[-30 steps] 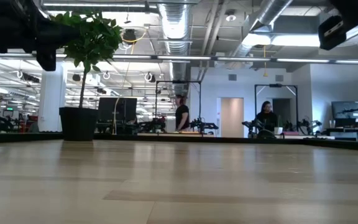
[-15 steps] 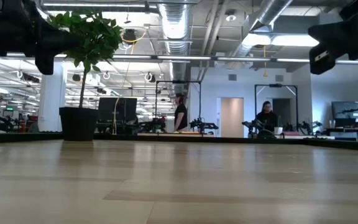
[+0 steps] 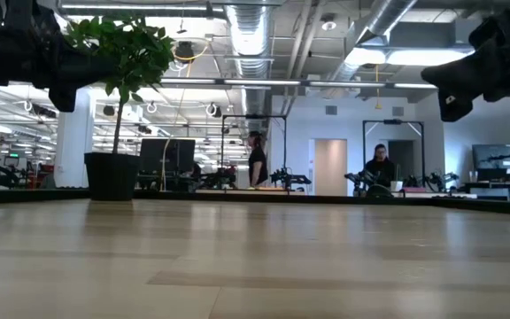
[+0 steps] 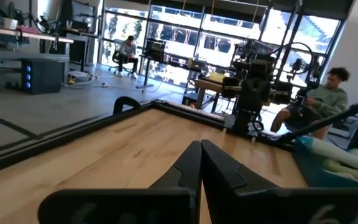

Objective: Fold microfiber towels
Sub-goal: Return to Home Position

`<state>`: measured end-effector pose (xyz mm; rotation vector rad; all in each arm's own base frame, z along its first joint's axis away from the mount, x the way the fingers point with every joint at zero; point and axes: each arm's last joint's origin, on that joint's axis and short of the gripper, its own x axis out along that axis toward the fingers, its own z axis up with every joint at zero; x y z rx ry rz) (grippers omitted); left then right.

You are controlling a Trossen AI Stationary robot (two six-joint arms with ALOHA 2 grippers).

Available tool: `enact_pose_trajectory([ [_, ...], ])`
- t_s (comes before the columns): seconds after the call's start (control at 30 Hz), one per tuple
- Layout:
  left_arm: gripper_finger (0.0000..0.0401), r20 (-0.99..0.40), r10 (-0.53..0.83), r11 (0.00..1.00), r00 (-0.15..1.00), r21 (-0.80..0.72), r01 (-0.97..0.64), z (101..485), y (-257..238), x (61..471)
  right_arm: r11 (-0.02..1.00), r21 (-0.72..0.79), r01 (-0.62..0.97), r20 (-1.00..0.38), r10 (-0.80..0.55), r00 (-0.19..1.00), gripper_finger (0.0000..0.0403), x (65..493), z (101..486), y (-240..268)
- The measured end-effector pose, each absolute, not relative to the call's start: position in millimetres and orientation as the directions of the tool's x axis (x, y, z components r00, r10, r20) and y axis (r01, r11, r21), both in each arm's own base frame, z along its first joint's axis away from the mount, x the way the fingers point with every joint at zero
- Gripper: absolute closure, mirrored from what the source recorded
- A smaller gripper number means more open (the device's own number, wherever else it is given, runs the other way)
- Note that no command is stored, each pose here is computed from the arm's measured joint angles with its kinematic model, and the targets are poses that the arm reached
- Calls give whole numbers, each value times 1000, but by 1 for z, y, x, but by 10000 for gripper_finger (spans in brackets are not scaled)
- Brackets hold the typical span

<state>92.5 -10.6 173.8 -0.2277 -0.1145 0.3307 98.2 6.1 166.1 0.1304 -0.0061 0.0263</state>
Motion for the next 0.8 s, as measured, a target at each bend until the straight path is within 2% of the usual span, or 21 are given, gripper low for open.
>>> enact_pose_trajectory([
  [0.8, 401, 74, 333, 921, 940, -240, -307, 174, -11, 93, 991, 131, -9, 6, 8, 1000, 360, 98, 166, 5],
])
